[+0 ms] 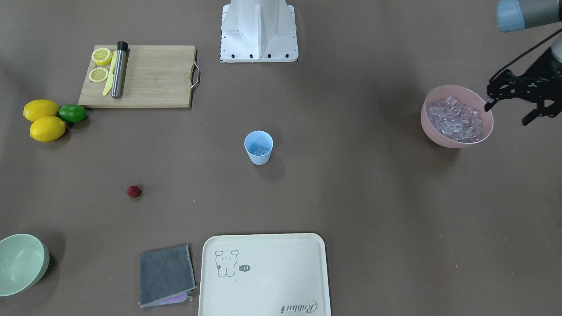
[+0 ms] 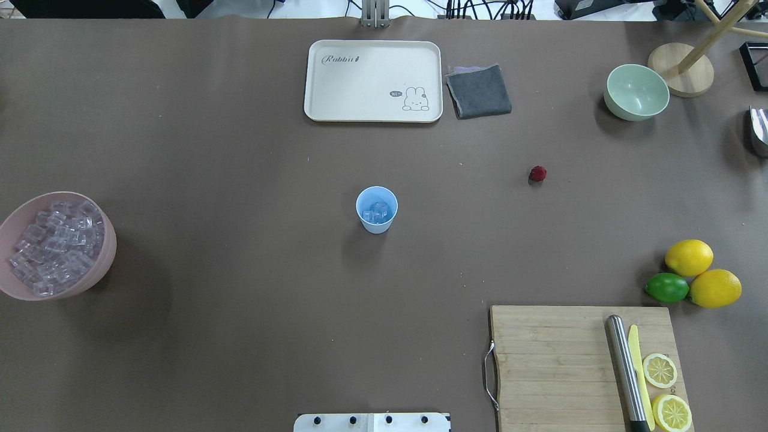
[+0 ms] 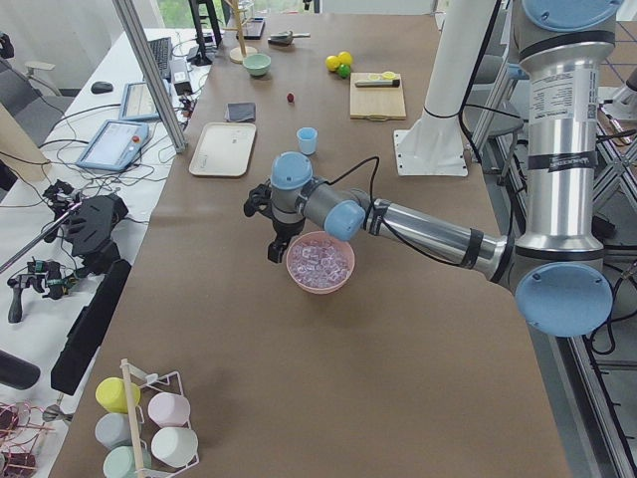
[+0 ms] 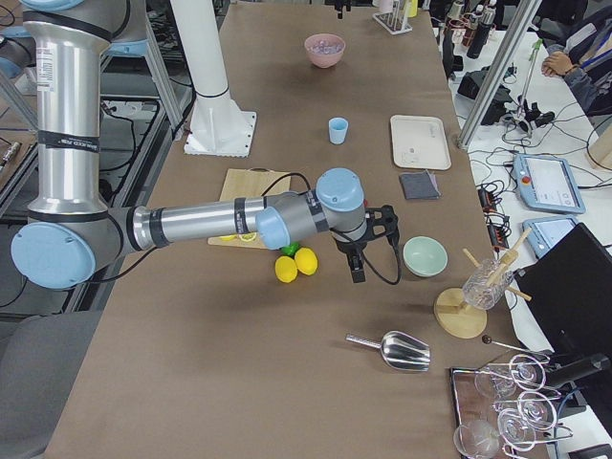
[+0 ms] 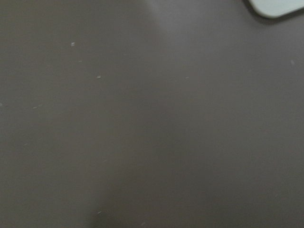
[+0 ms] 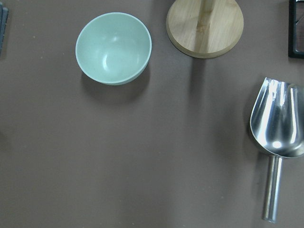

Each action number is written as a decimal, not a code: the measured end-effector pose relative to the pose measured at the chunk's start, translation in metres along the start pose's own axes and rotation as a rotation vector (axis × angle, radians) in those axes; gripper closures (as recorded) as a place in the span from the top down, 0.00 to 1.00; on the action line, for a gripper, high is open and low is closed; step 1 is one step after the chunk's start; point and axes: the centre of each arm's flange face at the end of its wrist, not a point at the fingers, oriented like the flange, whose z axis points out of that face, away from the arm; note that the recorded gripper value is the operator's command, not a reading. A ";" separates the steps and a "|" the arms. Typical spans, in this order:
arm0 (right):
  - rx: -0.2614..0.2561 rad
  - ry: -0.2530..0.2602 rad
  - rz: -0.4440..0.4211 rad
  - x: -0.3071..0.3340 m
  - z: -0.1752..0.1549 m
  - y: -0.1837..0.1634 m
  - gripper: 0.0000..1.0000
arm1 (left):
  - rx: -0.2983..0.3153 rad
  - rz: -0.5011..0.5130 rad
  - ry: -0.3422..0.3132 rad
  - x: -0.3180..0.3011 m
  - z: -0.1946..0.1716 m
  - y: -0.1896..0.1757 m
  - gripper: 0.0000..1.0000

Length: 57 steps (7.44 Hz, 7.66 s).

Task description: Put ice and strawberries in cup

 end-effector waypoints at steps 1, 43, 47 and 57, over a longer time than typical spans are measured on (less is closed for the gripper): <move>-0.006 0.018 0.039 -0.050 0.024 -0.023 1.00 | -0.006 0.004 -0.002 -0.027 -0.002 0.022 1.00; 0.074 -0.020 0.165 -0.653 0.168 0.039 0.97 | -0.048 0.050 -0.005 -0.077 0.013 0.074 1.00; 0.027 -0.009 0.106 -0.573 0.152 -0.016 0.99 | -0.130 -0.041 -0.010 -0.089 0.022 0.087 1.00; -0.112 0.186 -0.415 -0.067 0.053 -0.051 1.00 | -0.245 -0.001 -0.075 -0.150 -0.062 0.105 1.00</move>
